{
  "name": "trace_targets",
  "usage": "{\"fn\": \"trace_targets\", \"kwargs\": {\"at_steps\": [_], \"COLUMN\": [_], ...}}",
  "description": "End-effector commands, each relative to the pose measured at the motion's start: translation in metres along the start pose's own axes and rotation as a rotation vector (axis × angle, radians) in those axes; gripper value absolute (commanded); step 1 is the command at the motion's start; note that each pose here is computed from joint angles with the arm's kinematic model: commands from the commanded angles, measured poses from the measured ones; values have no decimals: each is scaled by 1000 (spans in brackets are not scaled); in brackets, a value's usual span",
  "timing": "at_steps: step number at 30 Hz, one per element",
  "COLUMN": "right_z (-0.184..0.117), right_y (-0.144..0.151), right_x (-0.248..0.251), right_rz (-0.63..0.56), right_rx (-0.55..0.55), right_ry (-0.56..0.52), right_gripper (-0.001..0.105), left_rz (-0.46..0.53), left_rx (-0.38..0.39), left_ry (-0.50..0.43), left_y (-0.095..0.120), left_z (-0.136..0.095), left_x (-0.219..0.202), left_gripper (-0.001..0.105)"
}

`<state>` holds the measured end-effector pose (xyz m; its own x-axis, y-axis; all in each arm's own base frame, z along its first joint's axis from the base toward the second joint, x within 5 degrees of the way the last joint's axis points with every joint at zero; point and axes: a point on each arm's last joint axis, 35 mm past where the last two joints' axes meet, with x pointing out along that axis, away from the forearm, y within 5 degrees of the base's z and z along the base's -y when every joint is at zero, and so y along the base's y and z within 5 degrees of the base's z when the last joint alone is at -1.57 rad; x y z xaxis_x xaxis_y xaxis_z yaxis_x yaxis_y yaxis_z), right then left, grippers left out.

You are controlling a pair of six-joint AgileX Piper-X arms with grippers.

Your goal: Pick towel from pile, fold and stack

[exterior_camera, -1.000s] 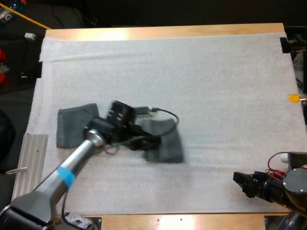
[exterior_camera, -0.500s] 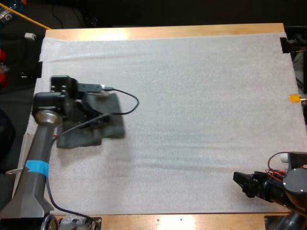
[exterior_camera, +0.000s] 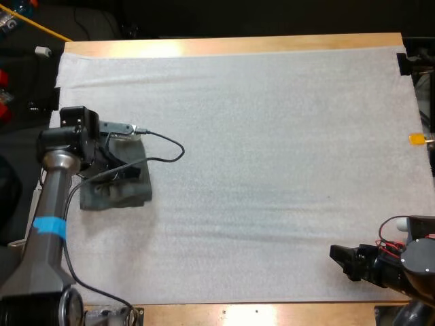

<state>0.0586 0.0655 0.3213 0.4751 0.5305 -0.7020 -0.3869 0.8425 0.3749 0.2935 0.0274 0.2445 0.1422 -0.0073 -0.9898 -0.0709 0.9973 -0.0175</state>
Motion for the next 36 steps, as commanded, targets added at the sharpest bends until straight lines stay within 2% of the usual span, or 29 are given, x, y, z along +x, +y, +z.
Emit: {"fn": "trace_targets", "kwargs": {"at_steps": [1,4,9,20,22,25,30,33,36], "right_z": [0,0,0,-1,-1,-1,-1,-1,-1], "right_y": [0,0,0,2,2,2,2,2,2], "right_x": [-2,-2,-2,-2,-2,-2,-2,-2,-2], "right_rz": [3,3,3,52,52,52,52,53,53], "right_rx": [-14,-14,-14,-2,-2,-2,-2,-2,-2], "right_ry": [-2,-2,-2,28,28,28,28,26,26], "right_gripper": [66,66,66,66,66,66,66,66,66], "left_rz": [46,88,195,214,214,227,329,436,503], "left_rx": [5,6,4,24,24,24,6,-10,-36], "left_ry": [17,31,-5,-28,-28,-27,-26,-26,-30], "left_y": [2,4,8,8,8,9,12,16,18], "left_z": [0,1,5,8,8,8,7,7,7], "left_x": [1,5,4,4,4,4,3,2,0], "left_gripper": [0,0,0,0,3,19,56,63,63]}}
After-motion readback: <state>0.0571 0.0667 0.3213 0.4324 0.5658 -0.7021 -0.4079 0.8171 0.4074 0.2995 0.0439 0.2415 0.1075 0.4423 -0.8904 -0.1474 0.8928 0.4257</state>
